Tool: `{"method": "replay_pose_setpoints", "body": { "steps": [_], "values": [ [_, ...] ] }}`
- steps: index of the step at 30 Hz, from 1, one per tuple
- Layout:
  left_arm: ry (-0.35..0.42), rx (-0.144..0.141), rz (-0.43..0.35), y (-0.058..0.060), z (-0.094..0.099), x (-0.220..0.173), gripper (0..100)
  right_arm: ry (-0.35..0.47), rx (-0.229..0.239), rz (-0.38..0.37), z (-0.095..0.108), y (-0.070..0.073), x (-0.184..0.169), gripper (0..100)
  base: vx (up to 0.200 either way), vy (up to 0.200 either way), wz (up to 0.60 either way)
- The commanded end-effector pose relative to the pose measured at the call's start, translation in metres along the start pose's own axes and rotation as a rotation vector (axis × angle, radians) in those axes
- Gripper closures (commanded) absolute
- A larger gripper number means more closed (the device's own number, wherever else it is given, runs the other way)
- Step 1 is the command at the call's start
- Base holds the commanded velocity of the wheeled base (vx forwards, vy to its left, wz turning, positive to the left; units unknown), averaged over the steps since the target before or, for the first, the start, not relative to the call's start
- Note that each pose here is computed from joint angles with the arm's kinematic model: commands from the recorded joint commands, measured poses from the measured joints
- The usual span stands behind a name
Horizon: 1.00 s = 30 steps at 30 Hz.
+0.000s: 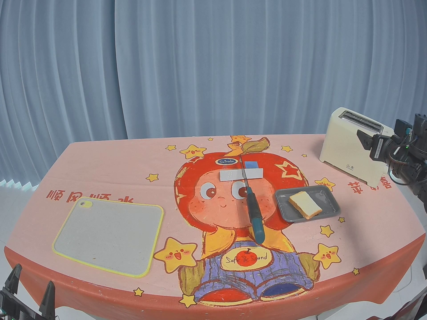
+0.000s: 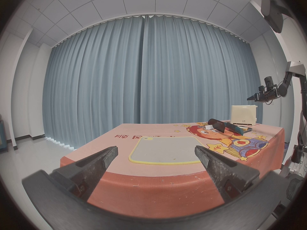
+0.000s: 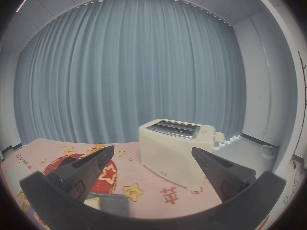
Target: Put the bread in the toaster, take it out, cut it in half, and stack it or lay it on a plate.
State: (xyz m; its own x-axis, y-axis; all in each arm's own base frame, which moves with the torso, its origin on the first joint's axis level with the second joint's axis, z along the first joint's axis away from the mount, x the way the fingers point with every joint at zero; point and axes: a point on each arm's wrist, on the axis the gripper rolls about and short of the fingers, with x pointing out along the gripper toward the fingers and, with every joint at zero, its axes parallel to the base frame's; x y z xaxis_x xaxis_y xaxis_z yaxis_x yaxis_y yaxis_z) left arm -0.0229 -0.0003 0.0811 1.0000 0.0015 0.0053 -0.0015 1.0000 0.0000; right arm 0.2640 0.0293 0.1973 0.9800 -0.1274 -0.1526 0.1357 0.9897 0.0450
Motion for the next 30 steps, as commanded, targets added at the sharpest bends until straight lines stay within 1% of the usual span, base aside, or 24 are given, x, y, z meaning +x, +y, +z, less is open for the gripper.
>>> {"method": "replay_pose_setpoints", "body": {
  "steps": [1, 3, 4, 7, 8, 9, 14, 16, 17, 20, 24, 30],
  "values": [
    [0.001, 0.000, 0.000, 0.000, -0.005, 0.000, 0, -0.002, 0.009, -0.045, 0.000, -0.019, -0.004, 0, 0.000, 0.000, 0.00],
    [0.001, 0.000, 0.000, 0.000, -0.005, 0.000, 0, -0.004, 0.009, -0.034, 0.001, -0.021, -0.006, 0, 0.000, 0.000, 0.00],
    [0.001, 0.000, 0.000, 0.000, -0.005, 0.000, 0, 0.000, 0.007, -0.017, -0.001, -0.023, -0.010, 0, 0.000, 0.000, 0.00],
    [0.001, 0.000, 0.000, 0.000, -0.005, 0.000, 0, 0.025, -0.004, -0.020, -0.010, -0.028, -0.021, 0, 0.000, 0.000, 0.00],
    [0.001, 0.000, 0.000, 0.000, -0.005, 0.000, 0, 0.024, -0.005, -0.020, -0.010, -0.028, -0.023, 0, 0.000, 0.000, 0.00],
    [0.001, 0.000, 0.000, 0.000, -0.005, 0.000, 0, 0.008, -0.015, -0.014, -0.009, -0.030, -0.032, 0, 0.000, 0.000, 0.00],
    [0.001, 0.000, 0.000, 0.000, -0.005, 0.000, 0, -0.025, -0.016, 0.014, -0.002, -0.031, -0.042, 0, 0.000, 0.000, 0.00],
    [0.001, 0.000, 0.000, 0.000, -0.005, 0.000, 0, -0.025, -0.017, 0.012, -0.002, -0.031, -0.042, 0, 0.000, 0.000, 0.00],
    [0.001, 0.000, 0.000, 0.000, -0.005, 0.000, 0, -0.024, -0.023, 0.002, -0.002, -0.035, -0.041, 0, 0.000, 0.000, 0.00],
    [0.001, 0.000, 0.000, 0.000, -0.005, 0.000, 0, -0.027, -0.035, 0.000, -0.002, -0.035, -0.041, 0, 0.000, 0.000, 0.00],
    [0.001, 0.000, 0.000, 0.000, -0.005, 0.000, 0, -0.026, -0.038, -0.006, -0.002, -0.037, -0.042, 0, 0.000, 0.000, 0.00],
    [0.001, 0.000, 0.000, 0.000, -0.005, 0.000, 0, -0.066, -0.036, -0.027, 0.005, -0.042, -0.050, 0, 0.000, 0.000, 0.00]
  ]
}}
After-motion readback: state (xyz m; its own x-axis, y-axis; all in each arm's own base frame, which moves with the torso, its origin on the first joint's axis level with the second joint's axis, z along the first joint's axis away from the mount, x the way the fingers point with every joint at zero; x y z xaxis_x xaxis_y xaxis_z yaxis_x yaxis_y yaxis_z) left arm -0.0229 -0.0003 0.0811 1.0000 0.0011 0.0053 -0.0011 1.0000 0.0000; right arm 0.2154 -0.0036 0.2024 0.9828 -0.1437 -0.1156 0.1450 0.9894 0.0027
